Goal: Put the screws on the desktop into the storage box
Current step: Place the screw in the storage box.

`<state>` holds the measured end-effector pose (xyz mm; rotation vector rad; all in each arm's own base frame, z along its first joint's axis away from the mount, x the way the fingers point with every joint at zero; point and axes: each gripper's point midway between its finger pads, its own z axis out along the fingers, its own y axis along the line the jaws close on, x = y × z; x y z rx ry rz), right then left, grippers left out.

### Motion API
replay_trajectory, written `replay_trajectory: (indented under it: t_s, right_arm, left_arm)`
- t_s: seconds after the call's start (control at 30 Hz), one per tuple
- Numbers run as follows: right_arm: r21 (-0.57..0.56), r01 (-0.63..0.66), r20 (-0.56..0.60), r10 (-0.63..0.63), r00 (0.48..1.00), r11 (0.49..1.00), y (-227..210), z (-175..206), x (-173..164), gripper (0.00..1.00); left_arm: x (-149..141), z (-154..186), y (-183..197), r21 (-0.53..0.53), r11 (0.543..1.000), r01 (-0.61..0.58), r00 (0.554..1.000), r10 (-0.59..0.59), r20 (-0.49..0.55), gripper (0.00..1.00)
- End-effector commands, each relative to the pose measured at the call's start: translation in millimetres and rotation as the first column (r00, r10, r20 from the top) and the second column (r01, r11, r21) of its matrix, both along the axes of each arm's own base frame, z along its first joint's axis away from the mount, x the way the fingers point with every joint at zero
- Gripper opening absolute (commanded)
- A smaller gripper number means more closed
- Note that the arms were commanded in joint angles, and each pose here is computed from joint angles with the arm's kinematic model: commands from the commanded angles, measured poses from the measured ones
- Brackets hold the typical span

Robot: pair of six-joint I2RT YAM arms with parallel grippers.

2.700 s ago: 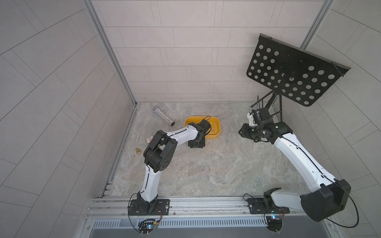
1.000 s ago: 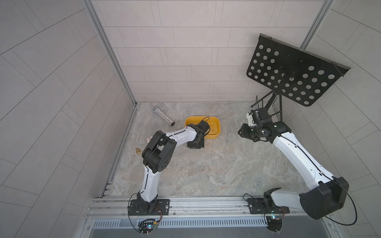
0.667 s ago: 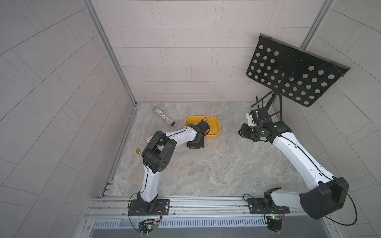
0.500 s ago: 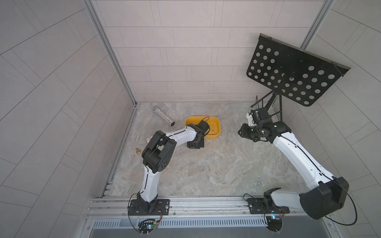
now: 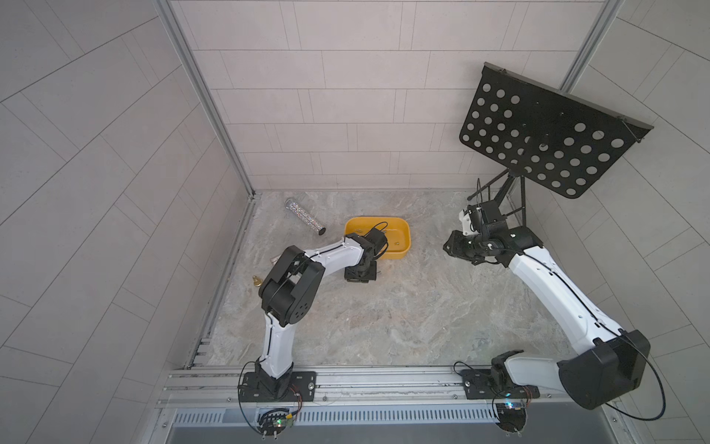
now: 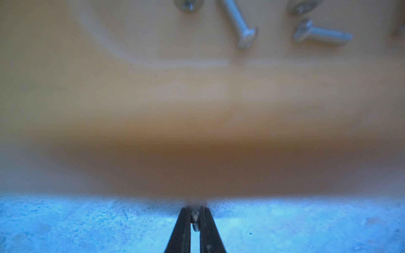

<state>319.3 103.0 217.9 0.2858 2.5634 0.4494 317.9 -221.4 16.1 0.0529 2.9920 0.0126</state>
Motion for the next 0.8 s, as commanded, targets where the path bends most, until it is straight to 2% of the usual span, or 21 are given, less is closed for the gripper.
replay_trajectory:
  t_s: [0.0,0.3,0.53,0.77]
  right_arm:
    - [0.001,0.014,-0.001,-0.014,1.0,1.0,-2,0,1,0.36]
    - [0.002,0.014,0.002,-0.014,1.0,1.0,-1,1,1,0.36]
    - [0.001,0.016,0.003,-0.016,1.0,1.0,-2,2,2,0.36]
    - [0.013,0.019,0.01,-0.019,1.0,1.0,0,6,5,0.36]
  left_arm:
    - [-11,9,10,0.02,1.0,0.011,1.0,-0.011,-0.014,0.09]
    - [-17,29,18,0.028,0.999,0.022,1.0,-0.022,0.011,0.08]
    - [-14,65,23,0.042,0.998,0.042,0.998,-0.044,0.055,0.08]
    - [3,105,22,0.045,0.997,0.065,0.992,-0.069,0.106,0.08]
